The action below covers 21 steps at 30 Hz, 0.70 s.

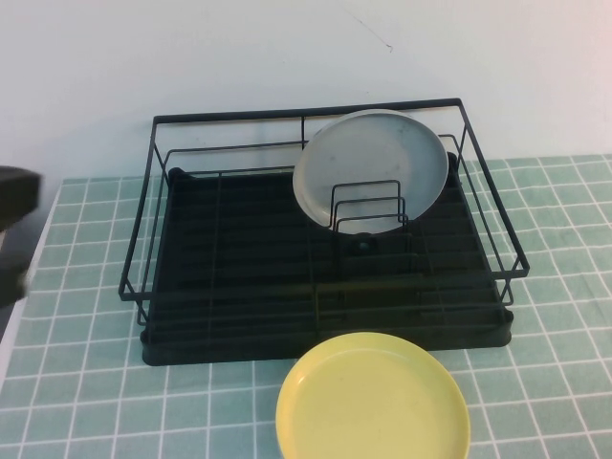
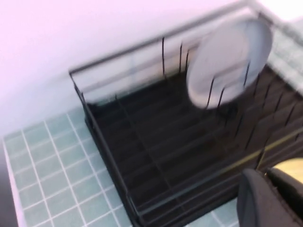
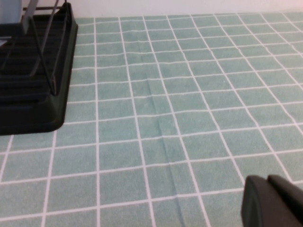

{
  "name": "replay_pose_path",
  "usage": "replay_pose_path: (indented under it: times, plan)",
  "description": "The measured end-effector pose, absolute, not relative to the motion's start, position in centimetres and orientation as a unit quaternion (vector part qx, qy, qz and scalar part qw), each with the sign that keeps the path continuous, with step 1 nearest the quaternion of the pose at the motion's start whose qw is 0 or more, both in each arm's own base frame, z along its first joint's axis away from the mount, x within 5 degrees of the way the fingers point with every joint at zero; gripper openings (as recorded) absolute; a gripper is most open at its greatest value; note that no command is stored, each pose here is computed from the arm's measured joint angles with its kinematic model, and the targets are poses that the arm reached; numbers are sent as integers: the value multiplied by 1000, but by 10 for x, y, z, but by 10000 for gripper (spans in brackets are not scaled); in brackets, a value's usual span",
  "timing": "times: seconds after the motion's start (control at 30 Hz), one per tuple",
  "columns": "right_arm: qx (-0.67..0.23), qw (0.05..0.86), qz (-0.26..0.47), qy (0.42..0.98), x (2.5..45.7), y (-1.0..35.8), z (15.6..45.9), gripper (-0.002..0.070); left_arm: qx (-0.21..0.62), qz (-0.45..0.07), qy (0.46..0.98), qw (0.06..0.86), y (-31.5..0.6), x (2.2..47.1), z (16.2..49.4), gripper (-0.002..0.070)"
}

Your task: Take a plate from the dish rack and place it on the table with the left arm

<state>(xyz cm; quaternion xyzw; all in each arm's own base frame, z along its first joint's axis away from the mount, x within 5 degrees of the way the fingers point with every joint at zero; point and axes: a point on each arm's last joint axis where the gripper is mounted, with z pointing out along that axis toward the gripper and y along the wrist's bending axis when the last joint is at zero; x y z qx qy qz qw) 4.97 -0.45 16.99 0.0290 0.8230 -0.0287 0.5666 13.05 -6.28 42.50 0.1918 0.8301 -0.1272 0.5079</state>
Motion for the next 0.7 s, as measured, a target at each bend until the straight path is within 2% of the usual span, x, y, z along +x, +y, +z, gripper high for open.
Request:
replay_pose_path:
  times: [0.1, 0.27, 0.7]
  plan:
    - [29, 567, -29, 823, 50, -5, 170, -2, 178, -130, 820, 528, -53, 111, 422, 2]
    - [29, 567, -29, 823, 50, -5, 170, -2, 177, -118, 830, 515, -42, 91, 395, -1]
    - [29, 567, -29, 823, 50, -5, 170, -2, 191, -90, 903, 375, -29, 60, 355, -1]
